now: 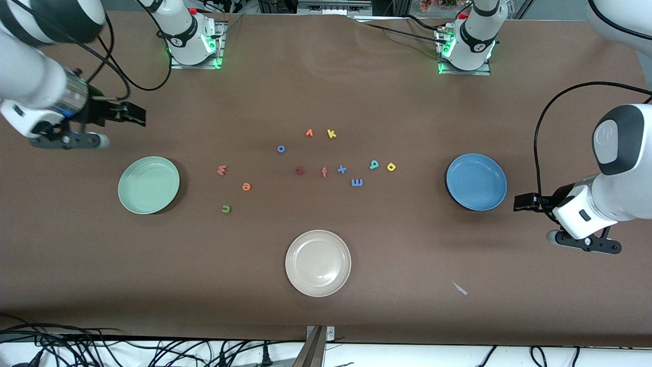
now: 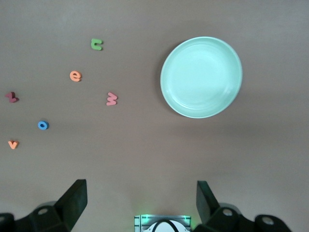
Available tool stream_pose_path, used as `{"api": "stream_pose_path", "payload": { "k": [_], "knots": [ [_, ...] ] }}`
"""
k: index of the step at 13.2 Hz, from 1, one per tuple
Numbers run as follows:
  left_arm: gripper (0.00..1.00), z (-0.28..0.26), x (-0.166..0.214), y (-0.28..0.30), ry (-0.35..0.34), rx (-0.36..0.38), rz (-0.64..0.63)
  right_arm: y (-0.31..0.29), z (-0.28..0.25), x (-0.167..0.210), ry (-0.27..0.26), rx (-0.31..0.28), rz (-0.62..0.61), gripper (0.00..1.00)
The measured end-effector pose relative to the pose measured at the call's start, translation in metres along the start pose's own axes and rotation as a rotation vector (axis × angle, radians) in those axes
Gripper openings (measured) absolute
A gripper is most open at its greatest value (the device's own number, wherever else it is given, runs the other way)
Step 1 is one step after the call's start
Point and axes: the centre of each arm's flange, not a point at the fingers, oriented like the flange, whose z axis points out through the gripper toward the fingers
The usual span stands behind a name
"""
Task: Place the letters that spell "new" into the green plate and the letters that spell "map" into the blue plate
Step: 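Reach the right gripper to the pink w while the left gripper approaches letters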
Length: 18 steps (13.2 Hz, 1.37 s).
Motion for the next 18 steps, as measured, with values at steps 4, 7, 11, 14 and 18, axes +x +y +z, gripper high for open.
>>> {"api": "stream_pose_path", "payload": {
  "k": [4, 7, 11, 14, 18],
  "knots": [
    [1.0, -0.001, 0.0, 0.0, 0.001, 0.0, 0.0, -0.054, 0.064, 0.038, -0.012, -0.011, 0.082, 1.0],
    [1.0, 0.0, 0.001, 0.004, 0.001, -0.002, 0.007, -0.086, 0.121, 0.05, 0.044, -0.003, 0.188, 1.0],
    [1.0, 0.0, 0.002, 0.02, 0.0, -0.003, 0.031, -0.087, 0.196, 0.045, 0.135, 0.035, 0.28, 1.0],
    [1.0, 0.006, 0.003, 0.038, -0.016, -0.003, 0.049, -0.083, 0.244, 0.033, 0.213, 0.078, 0.369, 1.0],
    [1.0, 0.052, -0.002, 0.098, -0.12, -0.019, -0.011, -0.09, 0.297, 0.022, 0.227, 0.101, 0.423, 1.0]
  ]
}}
